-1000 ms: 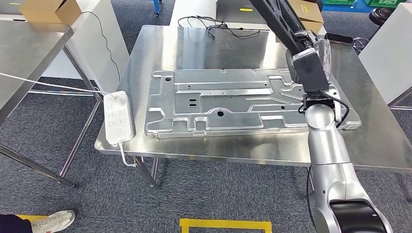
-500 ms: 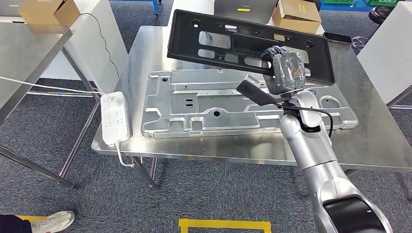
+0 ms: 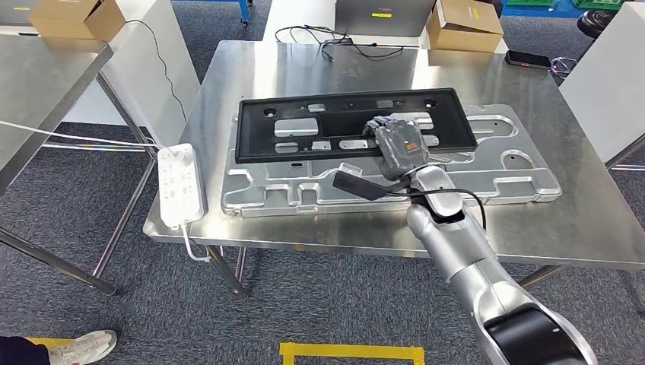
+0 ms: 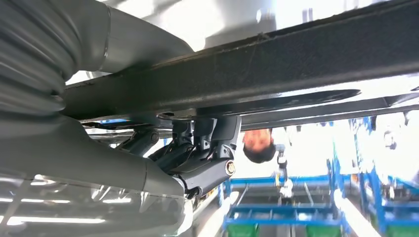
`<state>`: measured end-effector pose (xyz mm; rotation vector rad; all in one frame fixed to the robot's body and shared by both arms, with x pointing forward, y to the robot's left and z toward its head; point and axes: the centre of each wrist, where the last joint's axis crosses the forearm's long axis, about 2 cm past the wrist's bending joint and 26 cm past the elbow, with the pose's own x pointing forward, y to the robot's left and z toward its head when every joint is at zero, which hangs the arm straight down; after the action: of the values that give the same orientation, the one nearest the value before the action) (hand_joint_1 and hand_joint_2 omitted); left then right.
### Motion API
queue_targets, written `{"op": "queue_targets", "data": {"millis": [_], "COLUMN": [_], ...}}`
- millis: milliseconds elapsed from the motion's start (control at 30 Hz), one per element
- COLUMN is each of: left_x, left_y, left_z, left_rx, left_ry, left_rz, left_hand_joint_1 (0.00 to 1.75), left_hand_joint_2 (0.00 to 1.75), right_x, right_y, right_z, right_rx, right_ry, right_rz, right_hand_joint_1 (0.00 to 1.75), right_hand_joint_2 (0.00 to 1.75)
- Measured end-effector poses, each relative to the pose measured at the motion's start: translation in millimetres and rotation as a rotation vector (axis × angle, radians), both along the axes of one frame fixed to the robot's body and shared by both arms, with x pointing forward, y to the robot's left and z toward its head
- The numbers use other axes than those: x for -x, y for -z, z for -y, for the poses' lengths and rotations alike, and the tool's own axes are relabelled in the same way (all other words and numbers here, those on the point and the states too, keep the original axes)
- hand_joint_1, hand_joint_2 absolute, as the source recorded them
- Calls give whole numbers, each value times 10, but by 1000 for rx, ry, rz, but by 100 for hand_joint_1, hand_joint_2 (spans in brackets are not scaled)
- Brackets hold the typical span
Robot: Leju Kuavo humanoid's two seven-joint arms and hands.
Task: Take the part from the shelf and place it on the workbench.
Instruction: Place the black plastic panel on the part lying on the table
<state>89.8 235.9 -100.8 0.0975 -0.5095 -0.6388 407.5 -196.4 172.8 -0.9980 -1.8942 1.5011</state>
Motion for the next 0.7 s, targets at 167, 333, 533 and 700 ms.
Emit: {"op": "queue_targets", "data": {"millis": [167,333,533,700], "left_x": [-2,-4,-7,-6], "left_y": [-1,-2,-3,-3], "left_z": [7,10,12,12], "left_rx": [-3,-4,-5,-7], "left_ry": [10,22,32,40], "left_rz": [6,9,19,24], "left_hand_joint_1": [0,0,0,0], "left_hand_joint_2": [175,175,175,131], "right_x": [66,112,153,165], "right_y": [154,273,378,410], "right_z": [-99,-159,-191,-198], "right_rx": [14,26,32,32], "right_ry": [-15,-19,-21,-20], "right_rz": [-38,-79,-107,-115], "right_hand_joint_1": [175,175,87,0], "right_hand_joint_2": [175,175,87,0]}}
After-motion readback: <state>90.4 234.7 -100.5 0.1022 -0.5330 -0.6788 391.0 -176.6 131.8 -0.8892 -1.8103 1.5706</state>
